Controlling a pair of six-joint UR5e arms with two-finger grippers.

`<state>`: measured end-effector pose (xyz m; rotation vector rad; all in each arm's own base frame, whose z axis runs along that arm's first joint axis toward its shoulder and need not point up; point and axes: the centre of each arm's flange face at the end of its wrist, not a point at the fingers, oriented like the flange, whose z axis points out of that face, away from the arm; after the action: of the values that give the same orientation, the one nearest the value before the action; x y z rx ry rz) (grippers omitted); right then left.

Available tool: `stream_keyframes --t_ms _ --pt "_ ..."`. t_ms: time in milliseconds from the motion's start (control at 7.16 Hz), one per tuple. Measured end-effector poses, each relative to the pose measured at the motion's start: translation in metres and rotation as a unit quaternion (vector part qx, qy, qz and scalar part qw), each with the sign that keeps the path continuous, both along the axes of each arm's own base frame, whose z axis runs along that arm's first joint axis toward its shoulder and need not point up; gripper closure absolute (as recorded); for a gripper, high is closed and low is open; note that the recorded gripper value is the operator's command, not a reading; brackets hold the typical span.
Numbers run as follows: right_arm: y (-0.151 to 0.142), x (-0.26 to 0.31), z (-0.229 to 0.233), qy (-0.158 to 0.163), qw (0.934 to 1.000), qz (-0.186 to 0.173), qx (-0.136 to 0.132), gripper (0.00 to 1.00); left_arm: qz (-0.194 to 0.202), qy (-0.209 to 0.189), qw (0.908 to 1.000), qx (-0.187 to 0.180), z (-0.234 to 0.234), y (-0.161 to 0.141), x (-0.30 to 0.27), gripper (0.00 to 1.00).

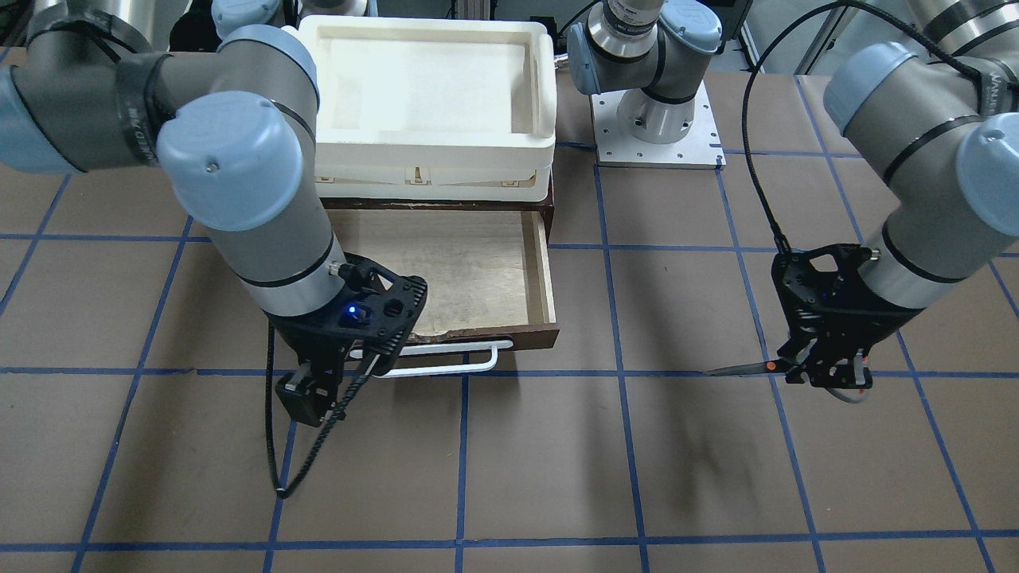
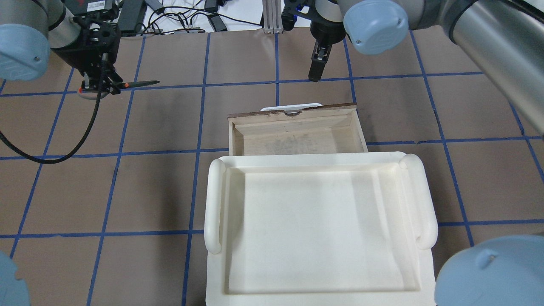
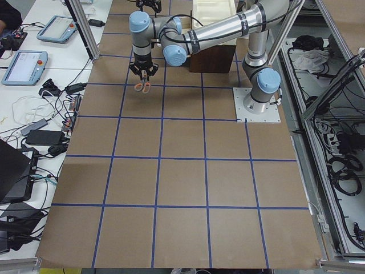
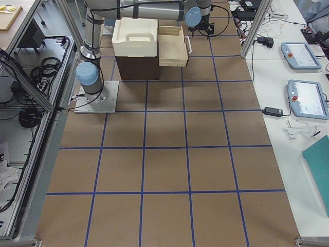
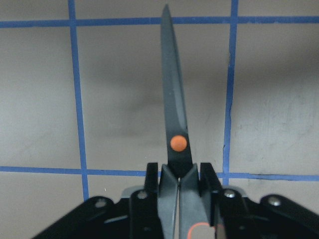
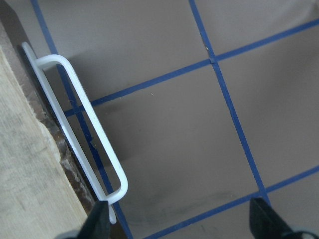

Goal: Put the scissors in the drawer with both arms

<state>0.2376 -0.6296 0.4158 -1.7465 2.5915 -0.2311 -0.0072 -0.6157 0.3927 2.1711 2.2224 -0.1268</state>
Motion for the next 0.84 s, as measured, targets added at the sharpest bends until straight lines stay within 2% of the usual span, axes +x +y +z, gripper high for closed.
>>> stream_keyframes --t_ms 140,279,559,838 --pt "0.006 -0.020 0.018 -0.005 0.9984 -0.056 0.001 0.00 0.006 0.003 1.0000 -0.002 0.003 0.002 -0.031 1.00" --pt "0.014 -0.038 0.033 -0.011 0.9934 -0.114 0.002 0.00 0.004 0.004 1.0000 -0.005 0.008 0.007 -0.063 1.00" --pt "0.029 -0.075 0.056 -0.023 0.9742 -0.224 0.000 0.00 -0.003 0.012 0.9999 -0.009 0.018 0.022 -0.123 1.00" --pt "0.044 -0.105 0.072 -0.027 0.9549 -0.295 0.013 0.00 -0.001 0.027 0.9996 -0.006 0.021 0.045 -0.191 1.00"
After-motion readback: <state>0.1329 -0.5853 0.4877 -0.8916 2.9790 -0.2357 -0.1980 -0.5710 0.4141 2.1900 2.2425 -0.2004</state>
